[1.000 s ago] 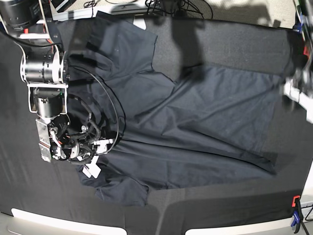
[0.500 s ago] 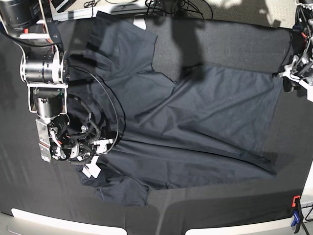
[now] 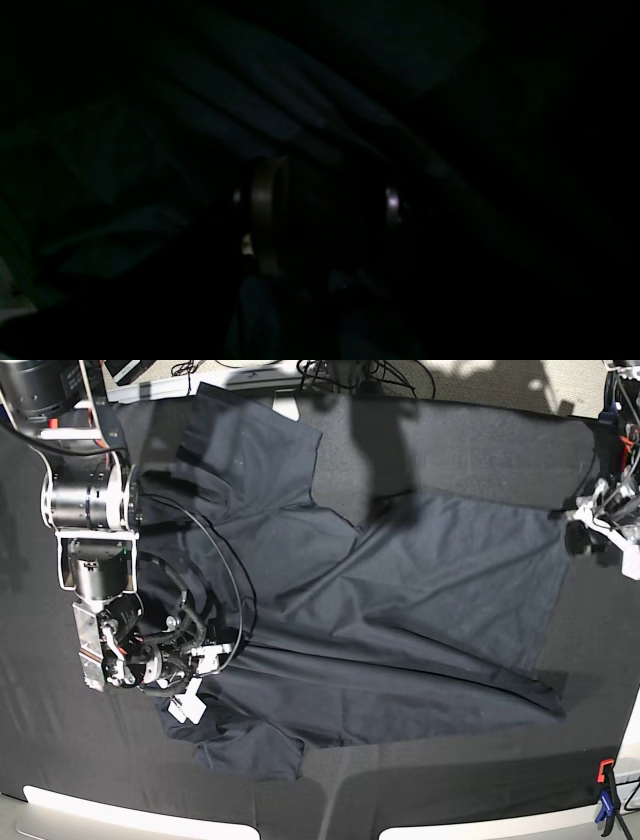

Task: Layout the t-shirt on the table in an organized manner, then fold the t-shirt properly
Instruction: 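Pull the hem with the left gripper away from the right gripper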

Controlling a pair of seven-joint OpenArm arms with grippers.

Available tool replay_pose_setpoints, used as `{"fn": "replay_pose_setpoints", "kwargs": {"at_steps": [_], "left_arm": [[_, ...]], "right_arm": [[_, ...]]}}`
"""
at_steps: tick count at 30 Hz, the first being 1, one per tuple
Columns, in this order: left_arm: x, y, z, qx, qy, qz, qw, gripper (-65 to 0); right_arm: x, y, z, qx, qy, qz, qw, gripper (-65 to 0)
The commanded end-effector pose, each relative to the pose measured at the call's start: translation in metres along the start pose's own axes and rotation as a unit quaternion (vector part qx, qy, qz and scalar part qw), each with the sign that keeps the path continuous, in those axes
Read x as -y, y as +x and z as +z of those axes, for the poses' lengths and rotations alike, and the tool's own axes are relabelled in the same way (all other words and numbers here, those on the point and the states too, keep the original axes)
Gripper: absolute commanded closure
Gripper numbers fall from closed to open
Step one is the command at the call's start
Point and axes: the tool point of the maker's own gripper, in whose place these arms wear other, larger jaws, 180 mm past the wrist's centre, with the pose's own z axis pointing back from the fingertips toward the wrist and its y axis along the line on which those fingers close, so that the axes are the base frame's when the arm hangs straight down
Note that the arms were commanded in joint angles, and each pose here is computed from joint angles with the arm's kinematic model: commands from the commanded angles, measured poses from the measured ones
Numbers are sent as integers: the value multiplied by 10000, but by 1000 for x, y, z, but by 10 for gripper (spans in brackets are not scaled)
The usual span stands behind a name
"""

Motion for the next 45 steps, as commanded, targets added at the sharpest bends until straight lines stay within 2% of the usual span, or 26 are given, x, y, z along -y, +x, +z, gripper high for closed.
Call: {"fn": "replay_pose_setpoints", "kwargs": {"at_steps": [1,5,10,13,15,17,21,27,41,45], "left_arm": [[-5,12,4,127,68,-175,9997,-201],[-4,0,1,-63,148,-237,9996,-201],[29,-17,2,-445,-714,-146,9963,-201],[31,-21,4,-536,-776,-148,9954,-195],[30,-23,5,-485,-768,-126,9958,-122],[28,-27,8,-407,-749,-87,9963,-4],[14,-40,22,-367,-587,166,9975,0],[-34,-47,56,80,135,864,9961,0],[-33,-99,83,-517,94,1015,9934,0],[-33,-103,86,-573,108,1014,9931,0]], "right_arm": [[1,19,11,185,-46,101,9998,-240],[1,19,11,183,-49,98,9998,-240],[1,20,11,188,-46,99,9998,-240],[1,20,11,186,-46,99,9998,-240],[1,19,11,183,-49,99,9998,-240],[1,19,11,183,-48,101,9998,-240],[1,19,11,184,-51,101,9998,-240],[1,20,11,190,-47,100,9998,-240],[1,19,11,179,-47,100,9998,-240],[1,19,11,171,-47,100,9998,-240]]}}
